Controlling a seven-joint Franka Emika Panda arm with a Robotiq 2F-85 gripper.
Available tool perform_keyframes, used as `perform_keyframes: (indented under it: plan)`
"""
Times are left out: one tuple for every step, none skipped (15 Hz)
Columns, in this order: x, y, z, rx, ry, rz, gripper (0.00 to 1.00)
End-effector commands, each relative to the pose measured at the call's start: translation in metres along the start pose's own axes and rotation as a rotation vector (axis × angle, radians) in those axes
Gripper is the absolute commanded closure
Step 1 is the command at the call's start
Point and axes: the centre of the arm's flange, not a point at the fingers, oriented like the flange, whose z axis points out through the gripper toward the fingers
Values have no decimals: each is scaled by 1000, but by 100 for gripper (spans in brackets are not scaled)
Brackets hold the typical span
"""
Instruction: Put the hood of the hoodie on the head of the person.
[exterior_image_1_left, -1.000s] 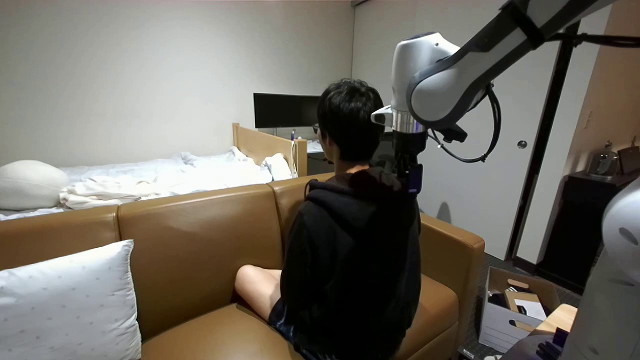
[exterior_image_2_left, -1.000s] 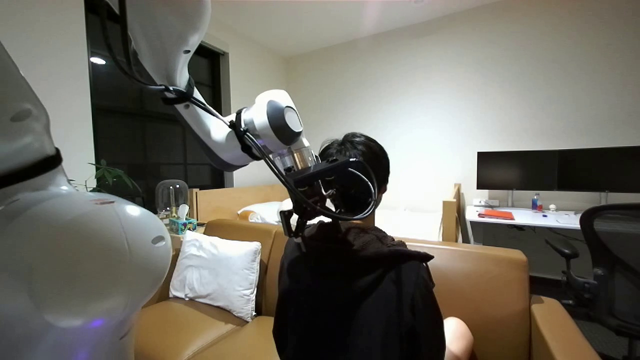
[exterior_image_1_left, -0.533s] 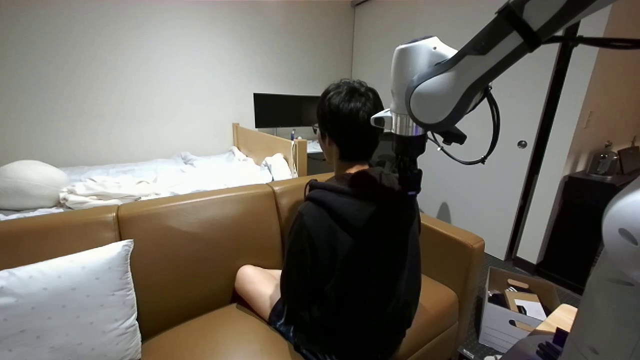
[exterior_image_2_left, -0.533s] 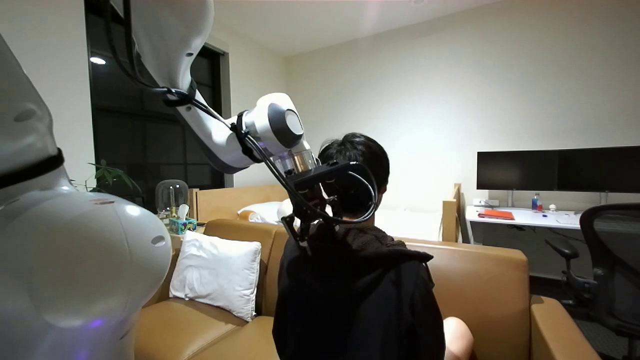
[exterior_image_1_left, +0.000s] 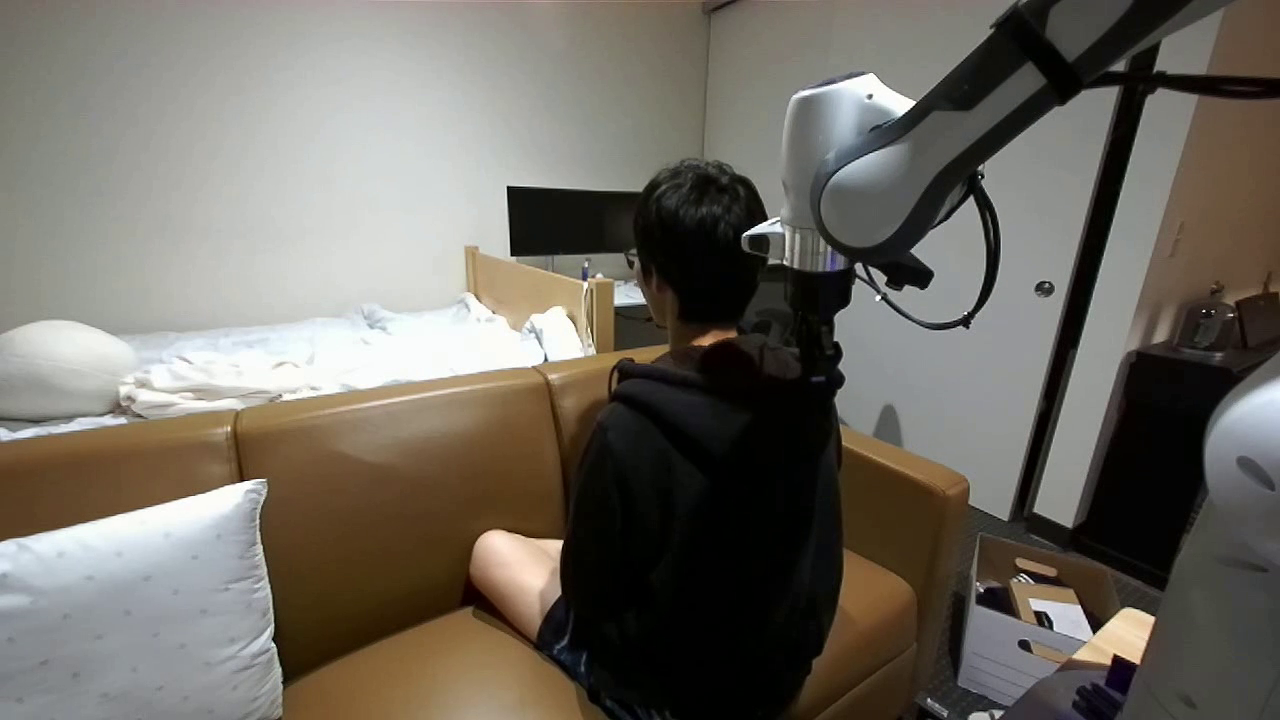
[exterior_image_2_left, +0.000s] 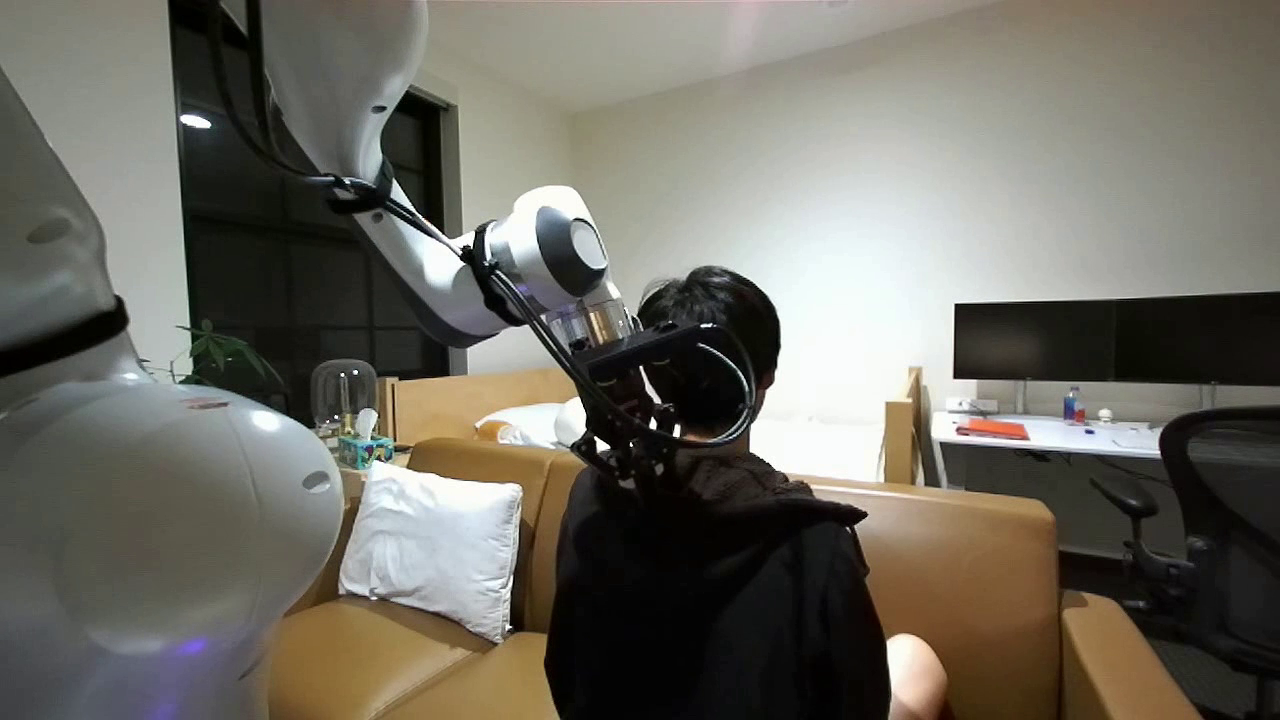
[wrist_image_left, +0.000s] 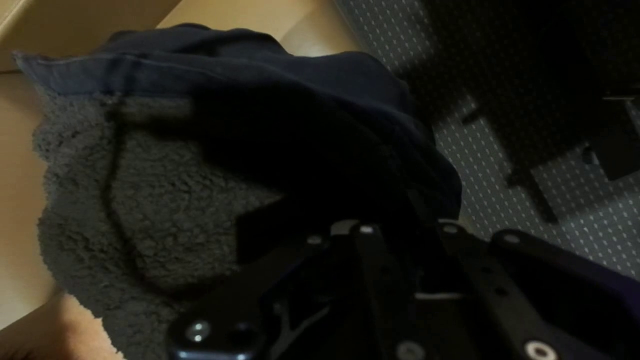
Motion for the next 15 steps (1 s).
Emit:
perform_keyframes:
  plan:
    - [0,-4,-1,-1,-11,19,100]
    - [0,-4,-1,-2,-12,20,100]
    - [-1,-5,-2,-4,-13,21,99]
    - [-2,-5,-2,-5,-14,21,99]
    - [-2,-4,-3,-8,-16,24,98]
    - [-3,-4,-4,-9,-15,26,98]
    - [-5,-3,-7,-4,-12,23,98]
    - [-6,-2,-10,-2,-11,23,98]
    - [-9,-2,-15,6,-11,14,98]
    - [-13,-1,-19,13,-13,11,98]
    - [-18,0,-26,34,-16,5,98]
    - [-23,0,-32,45,-18,2,98]
    - [-29,2,-41,58,-20,9,98]
    - [-36,4,-50,67,-19,16,98]
    - [-42,9,-59,63,-16,40,98]
